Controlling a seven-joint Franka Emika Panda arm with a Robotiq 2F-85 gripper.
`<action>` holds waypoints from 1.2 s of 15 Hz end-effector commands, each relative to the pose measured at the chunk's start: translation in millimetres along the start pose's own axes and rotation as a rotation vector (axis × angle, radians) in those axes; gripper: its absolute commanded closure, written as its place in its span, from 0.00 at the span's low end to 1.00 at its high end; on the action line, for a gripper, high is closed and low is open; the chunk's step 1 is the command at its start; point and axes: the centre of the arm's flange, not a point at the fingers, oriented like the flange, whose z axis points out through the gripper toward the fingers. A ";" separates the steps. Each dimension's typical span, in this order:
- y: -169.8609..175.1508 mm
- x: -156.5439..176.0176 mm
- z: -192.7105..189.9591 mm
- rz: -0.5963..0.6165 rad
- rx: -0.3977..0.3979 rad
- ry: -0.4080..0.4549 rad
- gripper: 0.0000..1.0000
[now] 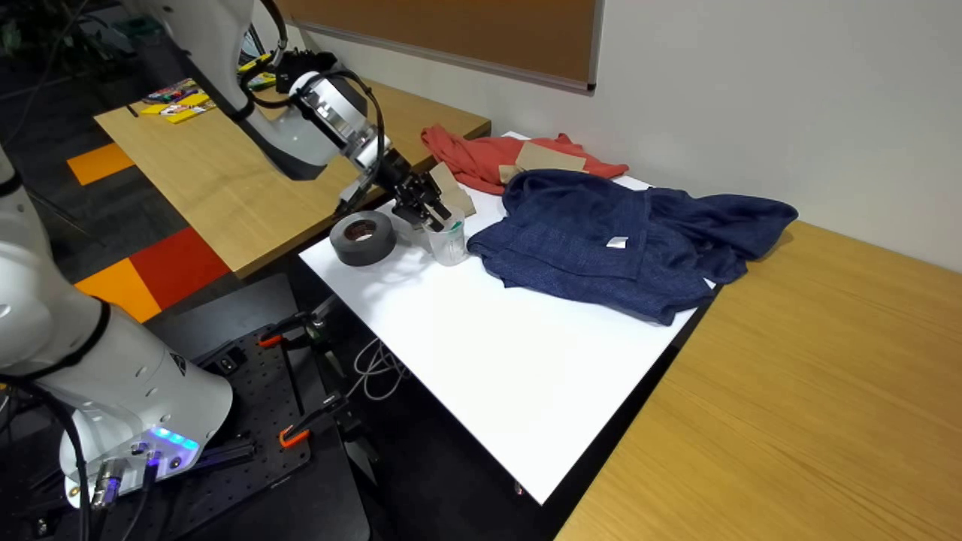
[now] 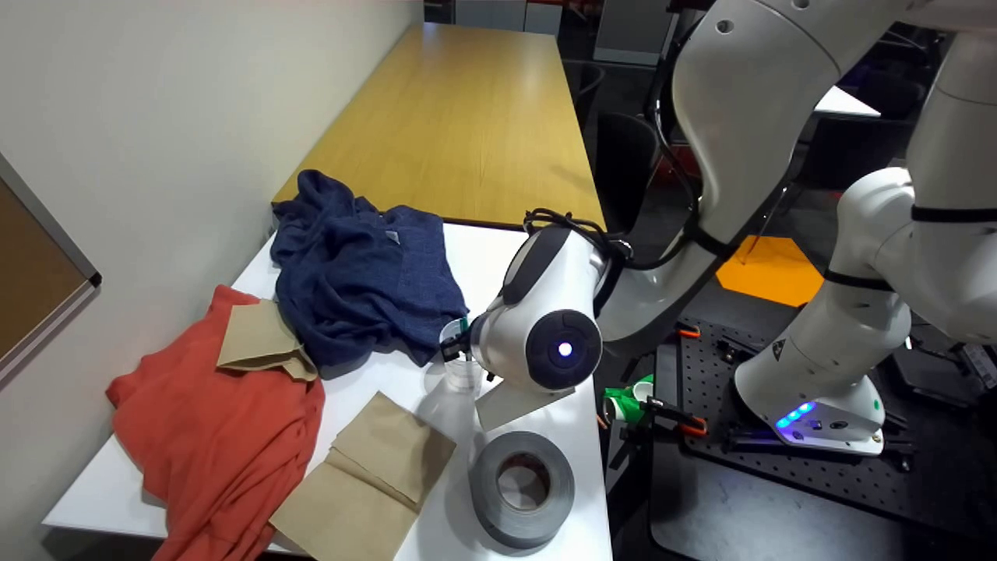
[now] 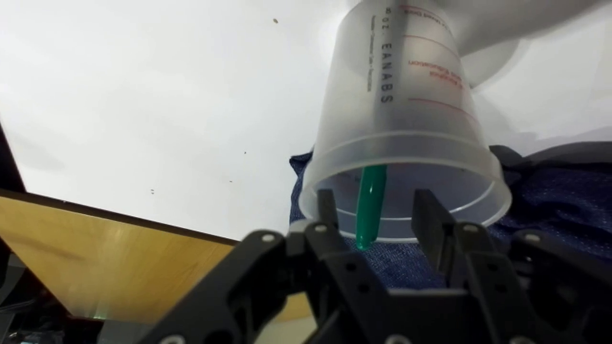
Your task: Pick up the pen and place it in the clear cup. Remove the pen from the cup and move the cup to the right.
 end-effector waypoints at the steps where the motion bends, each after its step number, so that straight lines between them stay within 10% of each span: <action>1: 5.3 3.4 2.8 0.024 0.027 -0.018 0.53; 8: 5.6 5.6 17.0 0.029 0.008 -0.037 0.56; 9: 5.2 5.0 19.2 0.027 0.007 -0.041 0.75; 13: 3.4 2.3 22.1 0.019 0.002 -0.044 0.97; 18: 7.4 2.6 2.1 0.017 0.009 -0.021 0.97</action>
